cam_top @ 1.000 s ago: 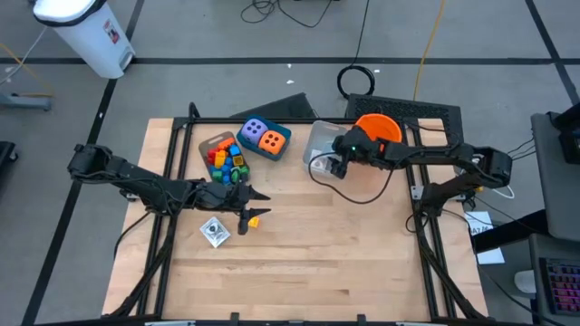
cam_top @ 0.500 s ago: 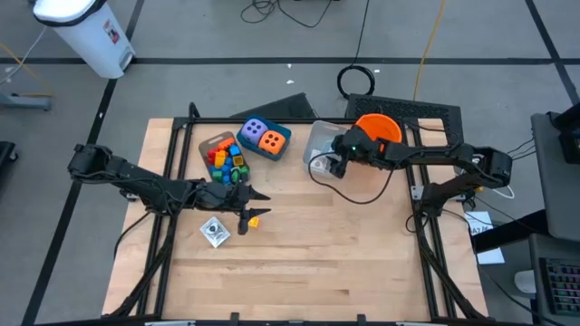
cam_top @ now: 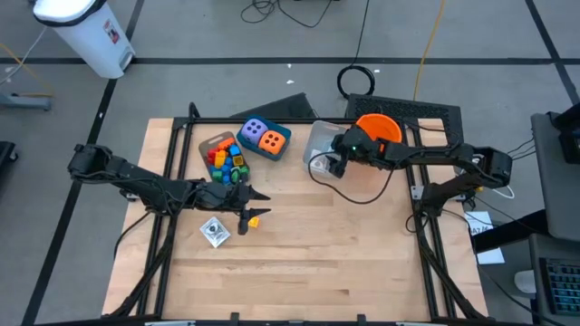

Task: Pick & Place Toys
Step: Put the blue deck of cards into the gray bin, then put the black deck of cards into the gray bin

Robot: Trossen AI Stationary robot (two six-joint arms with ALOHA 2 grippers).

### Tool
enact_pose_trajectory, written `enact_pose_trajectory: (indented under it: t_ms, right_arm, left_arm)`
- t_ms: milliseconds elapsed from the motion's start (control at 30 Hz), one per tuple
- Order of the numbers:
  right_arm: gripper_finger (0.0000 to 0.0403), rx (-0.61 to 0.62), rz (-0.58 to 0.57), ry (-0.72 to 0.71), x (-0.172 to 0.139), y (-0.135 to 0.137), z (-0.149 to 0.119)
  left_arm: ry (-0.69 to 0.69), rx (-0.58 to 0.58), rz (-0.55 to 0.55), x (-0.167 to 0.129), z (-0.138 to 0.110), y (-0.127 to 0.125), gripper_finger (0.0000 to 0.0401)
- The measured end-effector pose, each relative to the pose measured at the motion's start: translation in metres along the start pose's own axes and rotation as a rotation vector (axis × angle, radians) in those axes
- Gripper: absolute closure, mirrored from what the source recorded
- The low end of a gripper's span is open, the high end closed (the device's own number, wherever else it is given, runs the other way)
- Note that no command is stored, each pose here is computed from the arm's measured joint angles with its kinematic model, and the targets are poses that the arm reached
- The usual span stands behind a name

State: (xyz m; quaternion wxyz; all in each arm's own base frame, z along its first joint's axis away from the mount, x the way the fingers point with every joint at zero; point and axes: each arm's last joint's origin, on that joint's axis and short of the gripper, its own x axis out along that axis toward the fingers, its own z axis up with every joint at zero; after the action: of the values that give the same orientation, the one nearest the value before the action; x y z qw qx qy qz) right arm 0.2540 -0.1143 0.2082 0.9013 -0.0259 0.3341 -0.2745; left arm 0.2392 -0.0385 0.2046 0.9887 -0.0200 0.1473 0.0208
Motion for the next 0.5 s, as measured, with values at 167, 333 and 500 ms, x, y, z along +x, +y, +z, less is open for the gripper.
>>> enact_pose_trajectory:
  t_ms: [167, 333, 500]
  right_arm:
    - [0.0038, 0.022, 0.000, -0.001, 0.0000, 0.0000, 0.0001]
    - [0.0007, -0.018, -0.002, -0.014, 0.0000, -0.0002, 0.0014]
    - [0.0010, -0.014, -0.006, -0.052, -0.0002, -0.0005, 0.0051]
  left_arm:
    - [0.000, 0.000, 0.000, 0.0000, 0.0000, 0.0000, 0.0231]
    - [0.000, 0.000, 0.000, 0.0000, 0.0000, 0.0001, 0.0231]
    - [0.001, 0.000, 0.000, 0.0000, -0.0001, 0.0001, 0.0231]
